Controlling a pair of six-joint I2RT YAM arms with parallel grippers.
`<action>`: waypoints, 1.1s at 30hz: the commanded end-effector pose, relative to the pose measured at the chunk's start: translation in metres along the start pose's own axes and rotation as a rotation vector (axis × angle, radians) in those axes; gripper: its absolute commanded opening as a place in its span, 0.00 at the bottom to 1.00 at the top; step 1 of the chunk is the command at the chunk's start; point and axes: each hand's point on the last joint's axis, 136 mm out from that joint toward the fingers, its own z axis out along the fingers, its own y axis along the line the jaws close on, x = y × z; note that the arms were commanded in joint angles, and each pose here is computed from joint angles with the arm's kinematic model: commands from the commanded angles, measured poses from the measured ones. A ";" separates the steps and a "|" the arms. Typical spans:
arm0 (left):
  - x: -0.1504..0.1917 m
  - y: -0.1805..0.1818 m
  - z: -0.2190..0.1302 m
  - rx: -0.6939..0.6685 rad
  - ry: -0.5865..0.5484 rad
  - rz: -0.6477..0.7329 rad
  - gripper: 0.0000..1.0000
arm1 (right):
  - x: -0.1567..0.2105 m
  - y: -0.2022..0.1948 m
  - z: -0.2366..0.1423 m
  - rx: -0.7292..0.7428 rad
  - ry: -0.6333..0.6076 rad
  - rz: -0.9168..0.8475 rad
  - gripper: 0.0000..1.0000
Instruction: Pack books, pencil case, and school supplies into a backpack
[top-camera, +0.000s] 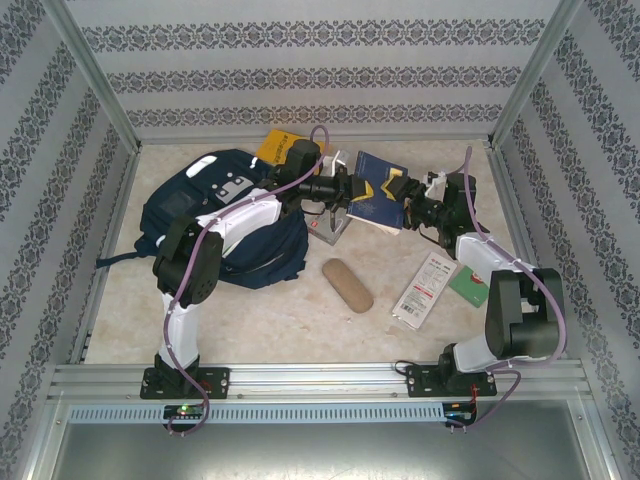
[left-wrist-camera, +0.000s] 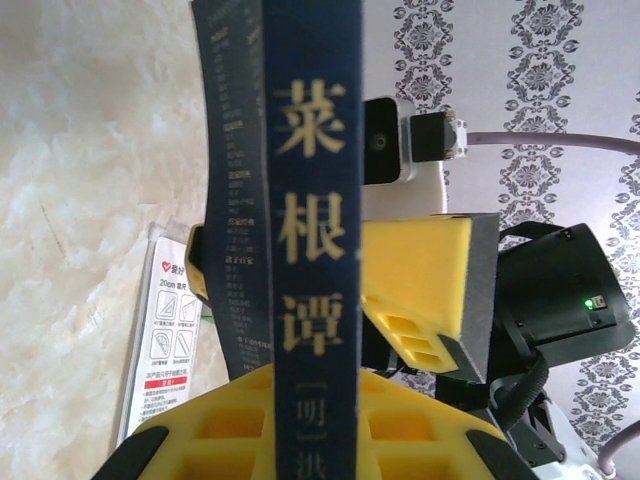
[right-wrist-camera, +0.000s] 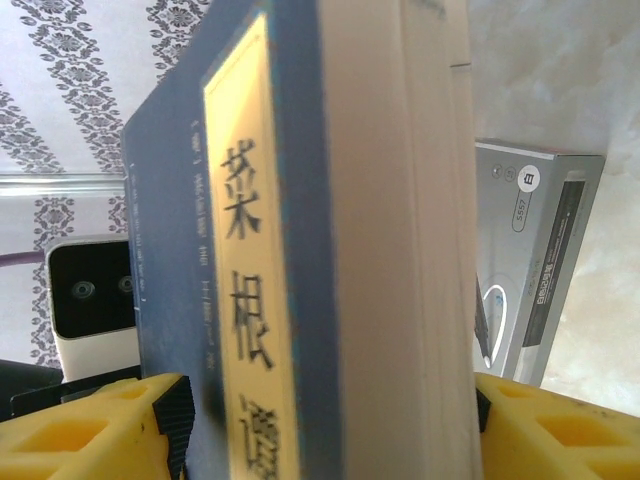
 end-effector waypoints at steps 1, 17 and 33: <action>-0.004 -0.041 -0.017 0.079 -0.017 0.084 0.00 | 0.003 0.000 0.002 -0.022 0.024 -0.024 0.71; -0.006 -0.021 -0.016 0.038 0.003 0.078 0.00 | 0.002 0.024 -0.003 -0.090 0.057 -0.075 0.31; -0.013 0.069 -0.091 -0.514 -0.009 0.166 0.53 | 0.002 0.021 0.004 -0.044 0.033 -0.112 0.00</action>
